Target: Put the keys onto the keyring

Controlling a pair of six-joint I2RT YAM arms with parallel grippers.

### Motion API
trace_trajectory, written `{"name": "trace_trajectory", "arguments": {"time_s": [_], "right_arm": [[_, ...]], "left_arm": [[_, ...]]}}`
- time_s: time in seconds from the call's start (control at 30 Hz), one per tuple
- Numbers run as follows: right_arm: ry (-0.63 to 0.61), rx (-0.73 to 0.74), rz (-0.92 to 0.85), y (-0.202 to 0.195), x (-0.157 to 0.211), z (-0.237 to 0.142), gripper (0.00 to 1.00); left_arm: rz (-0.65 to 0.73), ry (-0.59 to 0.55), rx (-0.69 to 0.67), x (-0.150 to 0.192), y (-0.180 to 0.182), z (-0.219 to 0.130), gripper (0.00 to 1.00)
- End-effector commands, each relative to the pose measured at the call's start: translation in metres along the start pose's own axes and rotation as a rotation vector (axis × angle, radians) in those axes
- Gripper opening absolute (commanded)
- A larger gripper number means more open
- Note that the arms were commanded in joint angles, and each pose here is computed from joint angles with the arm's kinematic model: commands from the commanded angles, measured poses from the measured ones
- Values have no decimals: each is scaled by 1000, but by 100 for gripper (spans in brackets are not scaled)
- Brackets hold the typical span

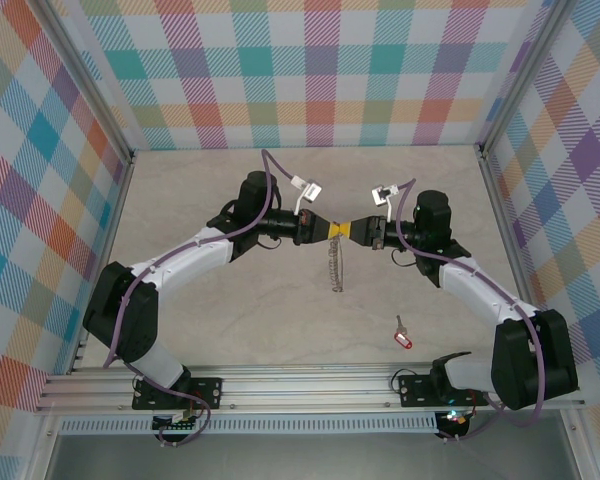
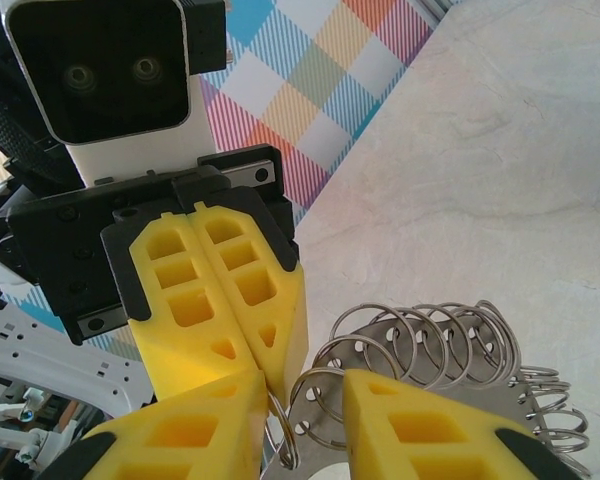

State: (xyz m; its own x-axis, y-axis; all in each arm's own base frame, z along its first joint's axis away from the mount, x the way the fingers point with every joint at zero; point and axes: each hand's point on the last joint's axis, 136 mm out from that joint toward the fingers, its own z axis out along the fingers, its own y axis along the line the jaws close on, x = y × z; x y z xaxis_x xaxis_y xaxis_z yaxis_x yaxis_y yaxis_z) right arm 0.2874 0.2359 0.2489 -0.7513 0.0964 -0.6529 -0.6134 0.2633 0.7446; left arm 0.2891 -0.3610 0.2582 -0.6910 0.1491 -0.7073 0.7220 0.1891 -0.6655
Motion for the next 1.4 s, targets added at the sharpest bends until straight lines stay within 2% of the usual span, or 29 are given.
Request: {"name": "trace_trajectory", "arguments": {"time_s": [0.0,0.9,1.37], "right_arm": [[21,-34,-17,4,8,2,29],[-20,13,2,-5,1,1,30],[10,-38,7,1,7,1,32]], "left_arm": [[68,-25,8,-13,-9,3,0],[83,-35,17,-15,-7,3,0],[80,-40,17,-17,-5,4,0]]}}
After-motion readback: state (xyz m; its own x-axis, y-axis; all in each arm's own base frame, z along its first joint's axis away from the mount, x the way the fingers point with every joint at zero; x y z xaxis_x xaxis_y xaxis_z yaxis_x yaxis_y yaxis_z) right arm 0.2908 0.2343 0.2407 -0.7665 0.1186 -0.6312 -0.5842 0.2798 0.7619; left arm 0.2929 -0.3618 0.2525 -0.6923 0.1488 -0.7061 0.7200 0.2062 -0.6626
